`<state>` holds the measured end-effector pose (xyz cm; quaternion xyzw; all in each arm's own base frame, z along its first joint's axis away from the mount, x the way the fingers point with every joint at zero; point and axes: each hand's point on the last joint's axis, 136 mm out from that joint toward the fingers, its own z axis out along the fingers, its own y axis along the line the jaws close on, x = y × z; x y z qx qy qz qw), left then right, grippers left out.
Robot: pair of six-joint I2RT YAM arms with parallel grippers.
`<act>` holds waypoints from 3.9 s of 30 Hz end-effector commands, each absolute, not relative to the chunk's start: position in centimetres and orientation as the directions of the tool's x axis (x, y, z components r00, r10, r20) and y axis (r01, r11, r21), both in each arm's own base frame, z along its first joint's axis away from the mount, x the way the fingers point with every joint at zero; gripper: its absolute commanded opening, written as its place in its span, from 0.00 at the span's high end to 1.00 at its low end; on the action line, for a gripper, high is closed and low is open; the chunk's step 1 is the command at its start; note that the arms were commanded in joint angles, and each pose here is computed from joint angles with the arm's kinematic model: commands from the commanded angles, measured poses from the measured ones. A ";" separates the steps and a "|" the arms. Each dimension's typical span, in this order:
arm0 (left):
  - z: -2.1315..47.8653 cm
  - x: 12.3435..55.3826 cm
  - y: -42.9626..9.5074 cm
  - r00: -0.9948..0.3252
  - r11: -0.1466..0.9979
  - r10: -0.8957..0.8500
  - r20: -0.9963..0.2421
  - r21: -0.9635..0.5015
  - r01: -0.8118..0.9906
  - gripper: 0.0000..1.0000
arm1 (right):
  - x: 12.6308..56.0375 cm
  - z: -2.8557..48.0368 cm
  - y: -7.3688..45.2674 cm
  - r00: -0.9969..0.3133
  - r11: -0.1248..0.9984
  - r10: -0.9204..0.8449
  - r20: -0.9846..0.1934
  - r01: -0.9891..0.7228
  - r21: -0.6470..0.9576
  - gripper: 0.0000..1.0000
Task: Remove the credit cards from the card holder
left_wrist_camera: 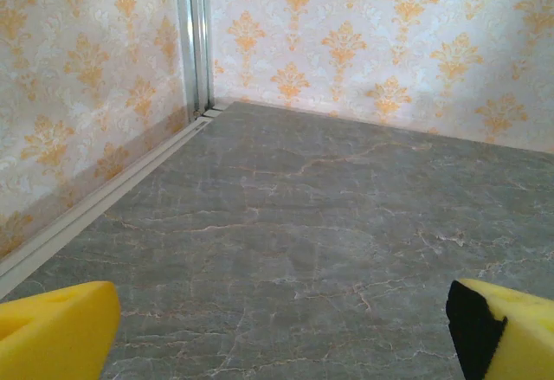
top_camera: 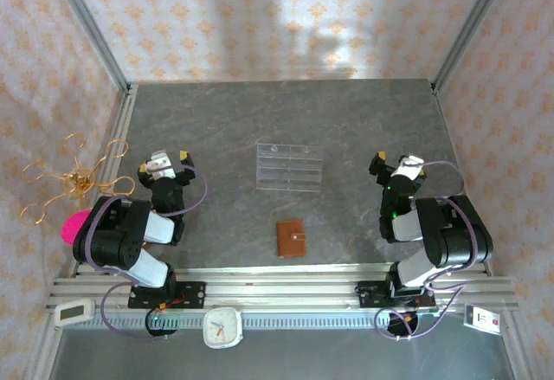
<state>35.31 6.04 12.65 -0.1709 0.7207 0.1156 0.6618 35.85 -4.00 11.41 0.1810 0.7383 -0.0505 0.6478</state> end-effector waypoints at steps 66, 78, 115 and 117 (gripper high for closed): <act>22.4 36.5 2.1 0.056 0.942 -0.122 -0.991 -0.133 -0.309 0.01 | 37.3 16.1 -5.4 -0.016 0.721 0.513 -0.858 0.551 0.421 0.00; 28.6 33.9 -3.3 0.169 0.953 -0.284 -0.944 -0.297 -0.056 0.01 | 37.4 13.9 7.8 -0.435 0.835 0.544 -0.718 0.195 0.515 0.14; 29.0 28.7 -7.6 -0.050 0.645 -0.729 -0.683 -0.709 0.286 0.01 | 19.3 2.1 25.7 -0.929 0.854 0.102 -0.356 -0.101 0.510 0.51; 30.2 28.5 -8.0 -0.057 0.661 -0.706 -0.706 -0.685 0.307 0.01 | 19.4 2.1 25.7 -0.926 0.859 0.104 -0.363 -0.100 0.502 0.51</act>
